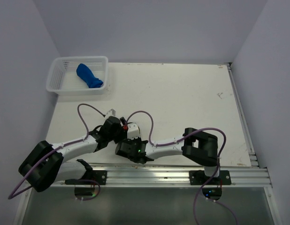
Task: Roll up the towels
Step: Roll the towel
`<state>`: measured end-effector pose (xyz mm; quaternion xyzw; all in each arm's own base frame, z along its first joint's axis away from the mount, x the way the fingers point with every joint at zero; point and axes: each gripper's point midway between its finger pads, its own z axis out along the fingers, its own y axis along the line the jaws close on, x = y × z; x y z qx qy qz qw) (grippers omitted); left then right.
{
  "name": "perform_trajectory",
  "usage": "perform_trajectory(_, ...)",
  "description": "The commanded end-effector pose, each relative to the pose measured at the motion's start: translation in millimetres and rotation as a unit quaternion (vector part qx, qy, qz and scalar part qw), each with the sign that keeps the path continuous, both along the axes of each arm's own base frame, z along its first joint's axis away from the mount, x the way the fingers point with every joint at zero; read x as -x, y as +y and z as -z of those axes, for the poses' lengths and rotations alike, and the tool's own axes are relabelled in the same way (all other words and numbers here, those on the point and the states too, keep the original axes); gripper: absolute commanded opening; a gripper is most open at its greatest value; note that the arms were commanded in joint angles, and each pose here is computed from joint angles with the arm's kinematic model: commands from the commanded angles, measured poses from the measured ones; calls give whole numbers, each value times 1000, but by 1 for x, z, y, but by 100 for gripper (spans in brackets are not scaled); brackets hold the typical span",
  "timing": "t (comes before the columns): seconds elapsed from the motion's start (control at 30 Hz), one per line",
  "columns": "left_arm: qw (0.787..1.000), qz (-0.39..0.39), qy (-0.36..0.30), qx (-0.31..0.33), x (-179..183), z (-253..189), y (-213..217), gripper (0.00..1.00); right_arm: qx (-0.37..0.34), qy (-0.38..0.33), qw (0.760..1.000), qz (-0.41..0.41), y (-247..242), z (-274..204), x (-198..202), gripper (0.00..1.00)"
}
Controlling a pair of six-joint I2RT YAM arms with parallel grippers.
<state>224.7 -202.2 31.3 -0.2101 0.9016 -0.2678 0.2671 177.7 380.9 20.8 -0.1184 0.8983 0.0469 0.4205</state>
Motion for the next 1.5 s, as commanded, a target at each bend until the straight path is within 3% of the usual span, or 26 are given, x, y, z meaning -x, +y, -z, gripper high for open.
perform_trajectory(0.0,999,12,28,-19,13,24,-2,70,-64,5,998,4,17,-12,-1,3)
perform_trajectory(0.03,999,11,33,-22,15,29,0,61,-65,5,998,5,17,-12,-1,3)
perform_trajectory(0.23,998,11,48,-44,22,45,8,40,-74,15,997,7,14,-7,2,4)
perform_trajectory(0.57,991,27,86,-103,47,84,33,15,-79,8,997,23,1,-16,2,50)
perform_trajectory(0.77,987,48,93,-122,45,89,30,11,-92,-1,995,39,-24,-30,3,64)
perform_trajectory(1.27,976,65,88,-187,33,81,40,9,-142,-13,989,39,-97,-76,24,68)
perform_trajectory(1.47,979,74,72,-178,27,75,34,11,-134,-25,991,8,-105,-88,25,71)
